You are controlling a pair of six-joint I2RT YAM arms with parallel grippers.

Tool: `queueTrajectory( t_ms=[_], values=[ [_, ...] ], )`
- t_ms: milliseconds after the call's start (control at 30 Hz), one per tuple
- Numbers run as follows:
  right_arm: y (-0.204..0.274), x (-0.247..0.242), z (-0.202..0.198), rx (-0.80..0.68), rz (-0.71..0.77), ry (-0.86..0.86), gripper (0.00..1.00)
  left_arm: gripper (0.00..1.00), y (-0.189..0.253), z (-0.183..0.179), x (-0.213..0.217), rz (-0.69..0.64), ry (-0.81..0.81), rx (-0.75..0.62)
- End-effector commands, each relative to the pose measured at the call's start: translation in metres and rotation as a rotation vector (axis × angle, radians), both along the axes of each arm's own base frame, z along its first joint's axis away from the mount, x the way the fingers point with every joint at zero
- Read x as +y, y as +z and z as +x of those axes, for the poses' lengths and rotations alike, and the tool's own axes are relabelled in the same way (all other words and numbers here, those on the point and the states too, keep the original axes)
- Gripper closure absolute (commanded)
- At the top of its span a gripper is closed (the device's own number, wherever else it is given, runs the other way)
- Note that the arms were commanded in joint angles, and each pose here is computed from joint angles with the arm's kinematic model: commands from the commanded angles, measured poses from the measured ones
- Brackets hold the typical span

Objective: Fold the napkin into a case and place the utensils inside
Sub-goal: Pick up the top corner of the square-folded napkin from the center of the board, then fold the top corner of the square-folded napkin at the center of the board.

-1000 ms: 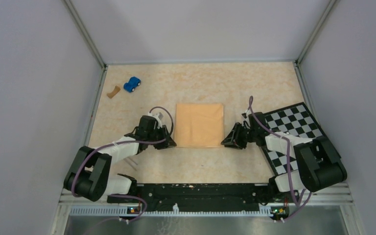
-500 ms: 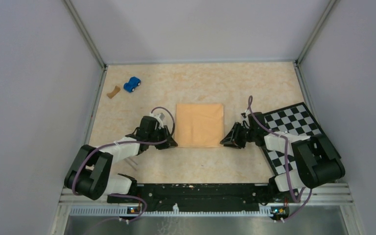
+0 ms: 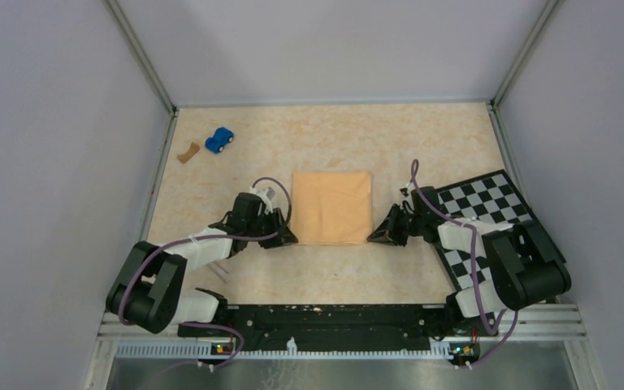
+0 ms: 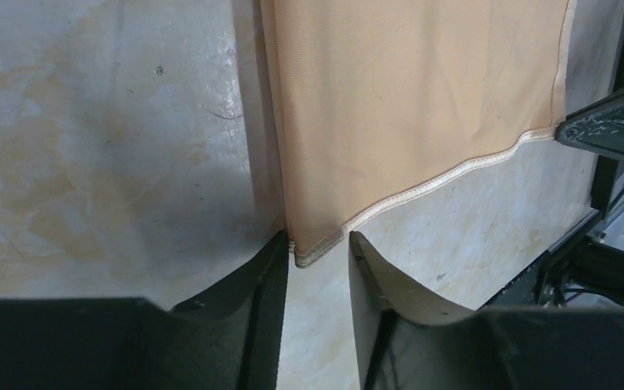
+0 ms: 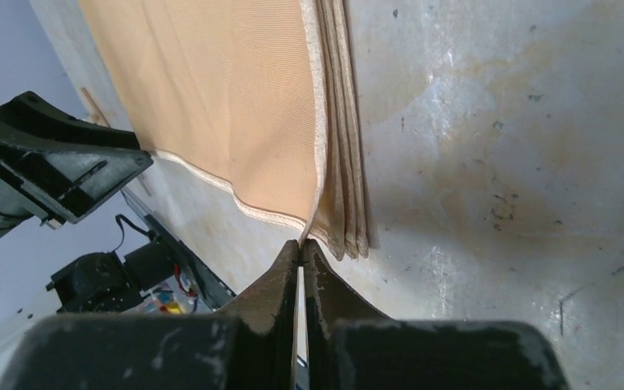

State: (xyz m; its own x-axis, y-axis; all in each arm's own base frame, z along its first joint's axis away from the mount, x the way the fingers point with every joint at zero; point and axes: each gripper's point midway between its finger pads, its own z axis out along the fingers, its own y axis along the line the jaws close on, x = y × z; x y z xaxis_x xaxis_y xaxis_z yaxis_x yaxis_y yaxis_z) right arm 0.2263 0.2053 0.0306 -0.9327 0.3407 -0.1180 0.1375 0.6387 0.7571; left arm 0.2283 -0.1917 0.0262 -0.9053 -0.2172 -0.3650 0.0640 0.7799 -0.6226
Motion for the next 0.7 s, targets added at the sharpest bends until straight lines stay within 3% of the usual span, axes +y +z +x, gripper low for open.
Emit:
queueTrajectory(
  t_ms=[0, 100, 200, 533, 667],
  values=[
    [0.017, 0.009, 0.015, -0.077, 0.0, 0.053, 1.0, 0.53, 0.003, -0.005, 0.003, 0.014, -0.001, -0.01],
    [0.026, 0.017, 0.021, -0.104, 0.002, 0.106, 1.0, 0.37, 0.01, -0.007, 0.012, 0.051, 0.033, -0.012],
    [0.034, 0.024, 0.03, -0.125, 0.005, 0.145, 1.0, 0.35, 0.017, -0.003, 0.02, 0.078, 0.081, -0.037],
    [0.045, 0.074, 0.062, -0.154, 0.034, 0.286, 1.0, 0.77, -0.005, 0.002, 0.013, 0.079, 0.05, 0.003],
    [0.051, 0.097, 0.089, -0.179, 0.077, 0.284, 1.0, 0.81, -0.014, -0.002, 0.016, 0.096, 0.051, 0.018]
  ],
)
